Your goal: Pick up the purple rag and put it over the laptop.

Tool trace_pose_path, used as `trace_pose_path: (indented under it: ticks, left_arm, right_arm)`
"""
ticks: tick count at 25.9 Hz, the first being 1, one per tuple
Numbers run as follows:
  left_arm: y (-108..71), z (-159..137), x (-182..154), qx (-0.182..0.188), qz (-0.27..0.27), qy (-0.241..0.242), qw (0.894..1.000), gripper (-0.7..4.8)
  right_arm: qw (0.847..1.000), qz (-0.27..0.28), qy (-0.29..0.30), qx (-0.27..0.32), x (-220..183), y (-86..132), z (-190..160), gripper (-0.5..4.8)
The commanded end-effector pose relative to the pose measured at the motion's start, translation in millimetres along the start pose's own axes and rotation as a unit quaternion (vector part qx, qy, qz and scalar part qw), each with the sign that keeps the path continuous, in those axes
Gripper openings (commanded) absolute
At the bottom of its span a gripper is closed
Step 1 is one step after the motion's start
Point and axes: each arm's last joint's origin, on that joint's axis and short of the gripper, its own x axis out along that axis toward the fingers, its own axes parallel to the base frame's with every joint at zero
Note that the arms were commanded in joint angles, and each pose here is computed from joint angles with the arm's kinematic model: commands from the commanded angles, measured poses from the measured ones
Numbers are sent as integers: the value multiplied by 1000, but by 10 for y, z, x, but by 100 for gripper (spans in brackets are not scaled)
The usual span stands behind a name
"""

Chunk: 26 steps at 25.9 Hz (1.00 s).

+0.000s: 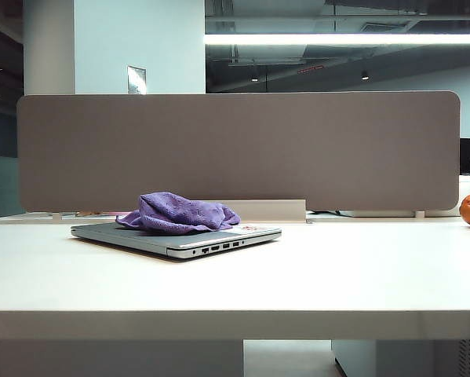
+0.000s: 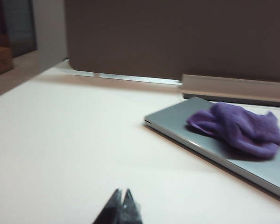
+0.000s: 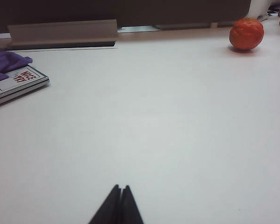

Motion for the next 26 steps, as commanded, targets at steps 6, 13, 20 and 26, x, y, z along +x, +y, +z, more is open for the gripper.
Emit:
trace_pose_path:
  ticks: [6,13,20,26]
  left_arm:
    - [-19,8,-9,17,-33,-7,999,-6]
    - [-21,7,-9,8,-34,-7,999,-6]
    - [-22,7,-9,9,-36,-7,999,-6]
    - [-22,7,-9,9,-36,-7,999,-6]
  right_arm:
    - [1000,-1,-4,-1,3,0,-1,22]
    - [1000,-1,-4,-1,3,0,-1,22]
    - [1000,-1,-4,-1,3,0,-1,22]
    - [1000,-1,-4,-1,3,0,-1,22]
